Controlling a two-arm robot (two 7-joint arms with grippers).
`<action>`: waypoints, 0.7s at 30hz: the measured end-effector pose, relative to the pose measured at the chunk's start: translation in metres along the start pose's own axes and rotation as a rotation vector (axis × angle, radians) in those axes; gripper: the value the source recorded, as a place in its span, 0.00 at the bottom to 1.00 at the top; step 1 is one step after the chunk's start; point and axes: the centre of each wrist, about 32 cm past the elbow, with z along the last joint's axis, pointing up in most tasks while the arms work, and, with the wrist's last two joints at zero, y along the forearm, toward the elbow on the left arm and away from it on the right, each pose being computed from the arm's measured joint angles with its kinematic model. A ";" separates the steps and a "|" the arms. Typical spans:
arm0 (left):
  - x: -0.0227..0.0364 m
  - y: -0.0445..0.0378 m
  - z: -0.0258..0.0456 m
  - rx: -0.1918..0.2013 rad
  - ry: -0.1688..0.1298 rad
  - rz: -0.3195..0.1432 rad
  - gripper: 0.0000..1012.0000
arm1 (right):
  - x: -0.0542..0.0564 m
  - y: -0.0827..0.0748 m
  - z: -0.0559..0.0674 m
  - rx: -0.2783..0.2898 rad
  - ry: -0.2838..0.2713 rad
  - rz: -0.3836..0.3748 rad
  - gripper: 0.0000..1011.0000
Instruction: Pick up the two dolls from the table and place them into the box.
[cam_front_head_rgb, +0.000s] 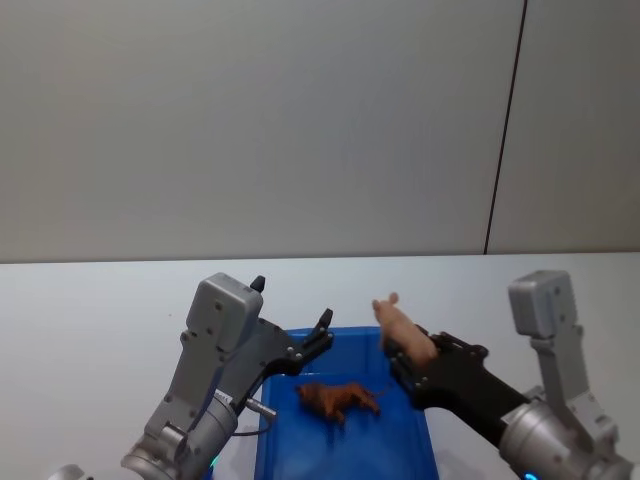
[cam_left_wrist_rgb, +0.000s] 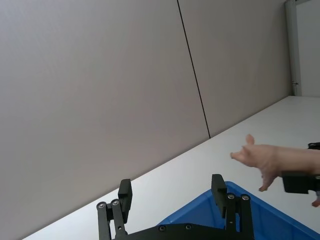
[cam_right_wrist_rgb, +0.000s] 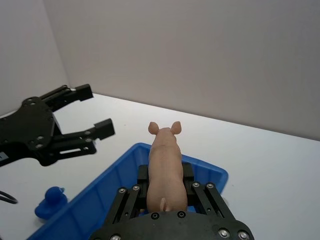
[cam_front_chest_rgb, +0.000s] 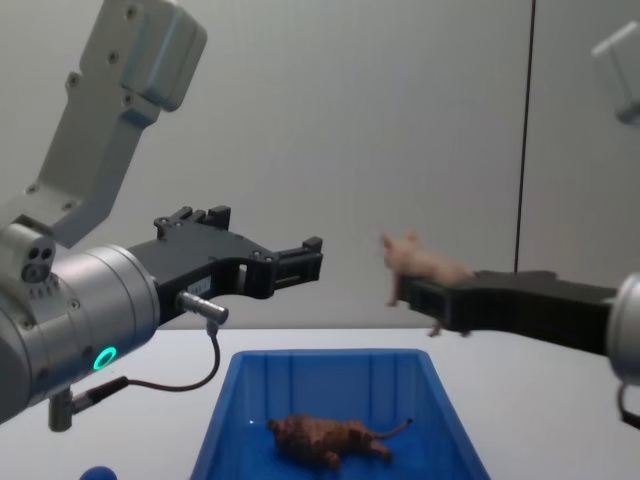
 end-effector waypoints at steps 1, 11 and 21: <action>0.0000 0.0000 0.0000 0.000 0.000 0.000 0.99 | -0.001 0.001 0.001 -0.001 0.002 0.005 0.40; 0.0000 0.0000 0.0000 0.000 0.000 0.000 0.99 | -0.005 0.017 0.003 -0.033 0.019 0.044 0.69; 0.0000 0.0000 0.0000 0.000 0.000 0.000 0.99 | -0.006 0.018 0.002 -0.048 0.016 0.001 0.97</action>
